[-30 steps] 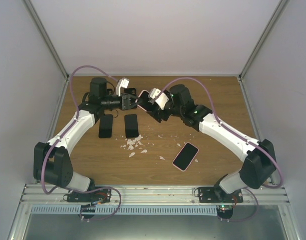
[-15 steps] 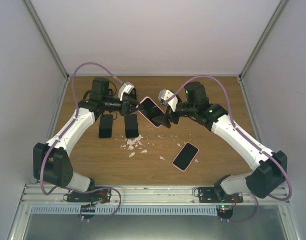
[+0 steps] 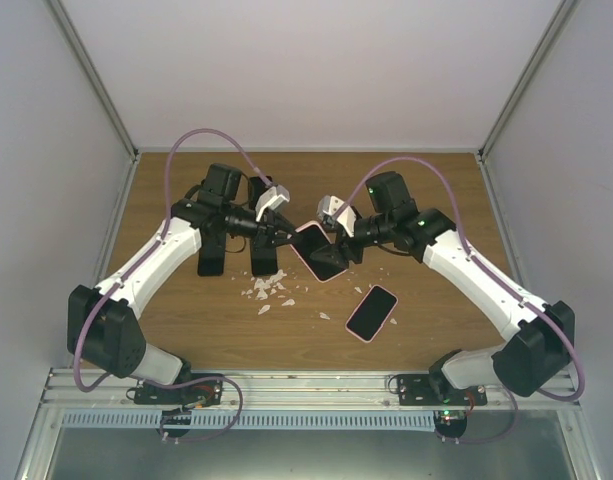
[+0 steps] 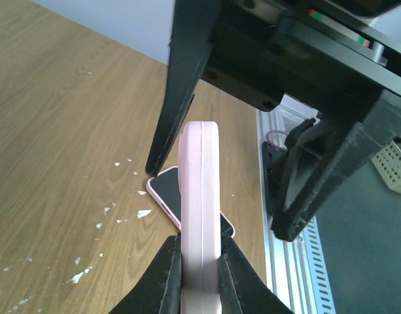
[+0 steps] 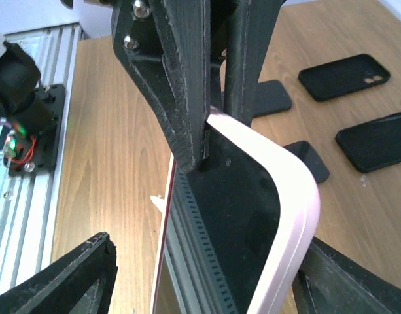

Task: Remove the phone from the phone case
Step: Pick up the phone at the center of the board, then remove the phone case from the phone.

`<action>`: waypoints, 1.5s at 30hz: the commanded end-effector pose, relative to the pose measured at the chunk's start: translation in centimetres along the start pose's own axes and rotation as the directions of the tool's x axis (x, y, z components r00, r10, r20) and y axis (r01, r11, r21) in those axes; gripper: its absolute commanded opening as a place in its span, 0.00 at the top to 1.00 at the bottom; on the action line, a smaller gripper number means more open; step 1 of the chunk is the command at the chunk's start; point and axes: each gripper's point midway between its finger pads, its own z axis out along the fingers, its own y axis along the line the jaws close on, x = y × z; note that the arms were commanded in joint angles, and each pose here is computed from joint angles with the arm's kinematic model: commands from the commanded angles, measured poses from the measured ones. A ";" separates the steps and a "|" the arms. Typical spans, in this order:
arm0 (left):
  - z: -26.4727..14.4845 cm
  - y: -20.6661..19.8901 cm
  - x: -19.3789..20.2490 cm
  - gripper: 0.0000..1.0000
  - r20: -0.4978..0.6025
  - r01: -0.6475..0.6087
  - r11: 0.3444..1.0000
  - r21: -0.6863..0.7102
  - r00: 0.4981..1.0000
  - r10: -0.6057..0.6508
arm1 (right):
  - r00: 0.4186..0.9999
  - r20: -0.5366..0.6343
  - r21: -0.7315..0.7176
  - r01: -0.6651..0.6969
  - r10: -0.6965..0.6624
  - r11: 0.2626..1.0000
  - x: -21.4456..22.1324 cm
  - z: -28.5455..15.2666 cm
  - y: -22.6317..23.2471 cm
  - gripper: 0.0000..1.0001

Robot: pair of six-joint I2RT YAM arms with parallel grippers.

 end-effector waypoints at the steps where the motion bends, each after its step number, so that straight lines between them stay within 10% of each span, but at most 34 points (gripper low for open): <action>1: -0.4 -2.9 -2.8 1.00 0.048 -0.169 0.984 0.052 0.985 0.167 | 0.999 -0.016 -0.063 -0.039 0.038 0.997 1.1 0.1 1.1 0.32; 12: 0.1 -3.2 -2.7 0.99 0.029 -0.199 0.979 0.049 0.980 0.198 | 0.999 -0.008 -0.134 -0.042 0.042 0.990 1.2 0.4 2.0 0.81; 19: -0.8 -2.5 -3.2 0.76 0.047 -0.173 0.985 0.015 0.984 0.173 | 0.999 0.033 -0.167 -0.029 0.035 0.985 0.3 -0.2 3.0 0.99; 45: -2.2 -2.0 -2.0 0.46 0.119 -0.052 0.998 0.025 0.992 0.049 | 0.921 0.313 -0.192 -0.180 0.234 0.965 -4.8 -7.3 -2.3 0.99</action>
